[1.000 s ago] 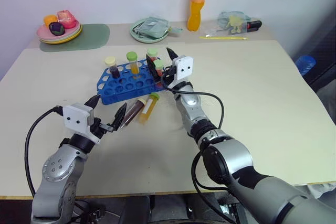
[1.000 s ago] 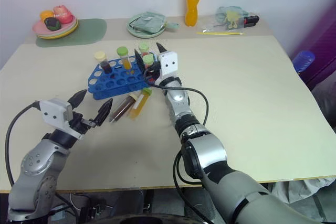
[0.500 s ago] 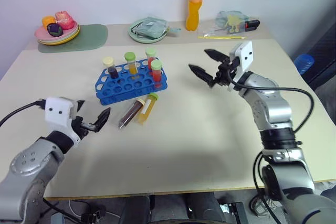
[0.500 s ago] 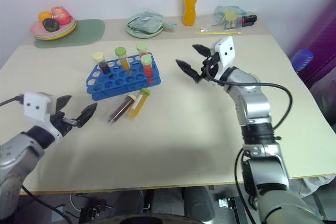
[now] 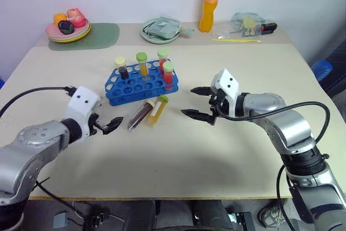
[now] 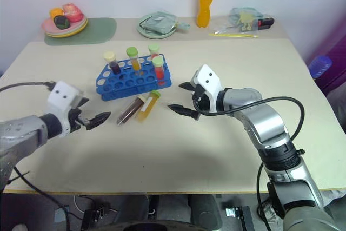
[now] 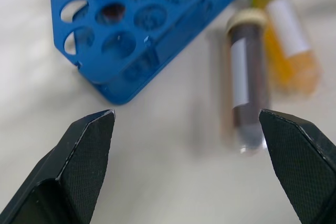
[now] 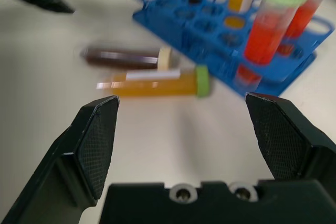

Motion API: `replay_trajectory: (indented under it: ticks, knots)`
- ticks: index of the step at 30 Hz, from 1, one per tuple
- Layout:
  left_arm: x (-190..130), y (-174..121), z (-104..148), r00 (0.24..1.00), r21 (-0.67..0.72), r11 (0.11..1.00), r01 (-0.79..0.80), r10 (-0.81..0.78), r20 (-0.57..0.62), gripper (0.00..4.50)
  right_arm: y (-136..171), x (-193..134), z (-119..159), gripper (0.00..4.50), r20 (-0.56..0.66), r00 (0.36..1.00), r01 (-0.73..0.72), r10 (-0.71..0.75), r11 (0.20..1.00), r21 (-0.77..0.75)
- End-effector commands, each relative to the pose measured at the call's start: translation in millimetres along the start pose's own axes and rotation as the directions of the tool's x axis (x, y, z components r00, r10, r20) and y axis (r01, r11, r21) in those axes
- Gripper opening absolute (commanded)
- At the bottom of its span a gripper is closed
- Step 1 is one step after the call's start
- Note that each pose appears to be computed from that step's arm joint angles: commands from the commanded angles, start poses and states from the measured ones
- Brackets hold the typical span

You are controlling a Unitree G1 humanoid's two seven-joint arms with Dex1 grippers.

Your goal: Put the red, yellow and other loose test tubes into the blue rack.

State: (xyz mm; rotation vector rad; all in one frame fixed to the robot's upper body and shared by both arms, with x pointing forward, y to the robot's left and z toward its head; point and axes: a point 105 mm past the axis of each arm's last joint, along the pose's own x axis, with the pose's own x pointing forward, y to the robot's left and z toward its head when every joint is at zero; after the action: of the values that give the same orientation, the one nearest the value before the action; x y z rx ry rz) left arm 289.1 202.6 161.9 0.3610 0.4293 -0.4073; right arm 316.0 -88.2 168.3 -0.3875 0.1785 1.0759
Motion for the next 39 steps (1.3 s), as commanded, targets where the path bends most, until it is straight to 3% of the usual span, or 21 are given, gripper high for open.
replay_trajectory:
  ticks: [1,5,10,21,39]
  knots:
    - [9.4,-1.1,11.8,0.991,-0.014,1.000,-0.011,0.009,-0.137,4.50,6.4,-6.6,10.6,4.26,0.015,0.999,-0.038,0.039,0.996,-0.082]
    - [31.0,-33.6,52.2,0.986,0.019,0.993,0.114,-0.111,-0.128,4.50,6.1,-8.6,8.4,4.26,-0.001,0.998,-0.056,0.056,0.992,-0.110]
    - [48.4,-58.3,68.1,0.973,0.053,0.982,0.180,-0.170,-0.156,4.50,4.6,-14.7,6.2,4.26,-0.016,0.997,-0.073,0.072,0.989,-0.131]
    - [76.2,-103.2,60.1,0.947,-0.025,0.973,0.228,-0.228,-0.226,4.50,17.3,-27.3,-0.3,4.26,-0.042,0.987,-0.157,0.153,0.980,-0.124]
    - [97.0,-99.2,46.9,0.938,-0.101,0.990,0.097,-0.125,-0.322,4.50,14.3,-21.5,5.4,4.26,0.010,0.993,-0.116,0.117,0.989,-0.097]
